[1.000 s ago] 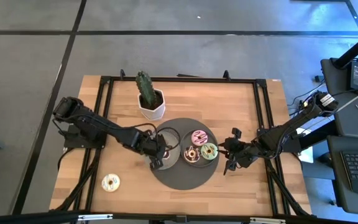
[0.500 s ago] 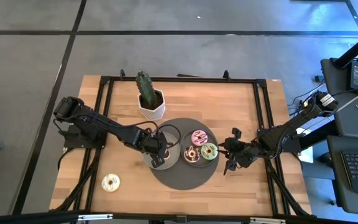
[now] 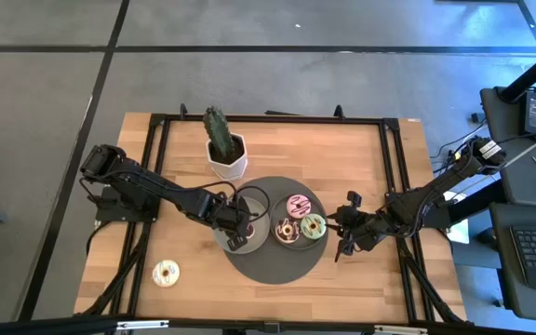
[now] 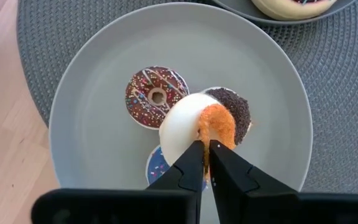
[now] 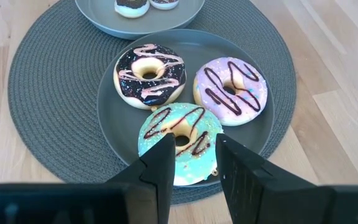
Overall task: Pick & Place donuts
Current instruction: Put the small yellow donut on the gray plate
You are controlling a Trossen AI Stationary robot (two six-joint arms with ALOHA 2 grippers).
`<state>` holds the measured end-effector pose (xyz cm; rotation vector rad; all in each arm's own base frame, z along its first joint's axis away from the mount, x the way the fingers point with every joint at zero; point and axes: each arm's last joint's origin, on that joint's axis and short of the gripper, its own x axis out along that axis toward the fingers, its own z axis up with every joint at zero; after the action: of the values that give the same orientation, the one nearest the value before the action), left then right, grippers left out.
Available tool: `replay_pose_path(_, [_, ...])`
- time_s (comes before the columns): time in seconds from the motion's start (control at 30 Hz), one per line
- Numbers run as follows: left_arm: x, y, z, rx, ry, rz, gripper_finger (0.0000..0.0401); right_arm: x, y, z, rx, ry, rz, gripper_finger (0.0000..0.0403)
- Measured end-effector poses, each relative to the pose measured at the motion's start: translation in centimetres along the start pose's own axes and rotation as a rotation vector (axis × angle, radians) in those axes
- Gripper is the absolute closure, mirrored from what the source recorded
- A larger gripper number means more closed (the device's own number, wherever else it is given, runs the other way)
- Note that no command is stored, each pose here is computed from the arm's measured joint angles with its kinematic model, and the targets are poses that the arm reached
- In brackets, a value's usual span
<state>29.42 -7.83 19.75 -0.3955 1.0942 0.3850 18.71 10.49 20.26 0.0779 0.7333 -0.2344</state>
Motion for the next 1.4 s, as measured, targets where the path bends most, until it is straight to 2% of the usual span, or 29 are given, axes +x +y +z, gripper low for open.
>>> replay_pose_path(0.53, [-0.01,-0.11,-0.10,0.004,0.029,-0.030,0.0366,0.00,0.00,0.00,0.000,0.000,0.000,0.0285])
replay_pose_path(1.4, [0.10,0.30,0.29,-0.013,0.003,0.001,0.0258,-0.01,0.00,0.01,0.000,-0.001,0.000,0.0285])
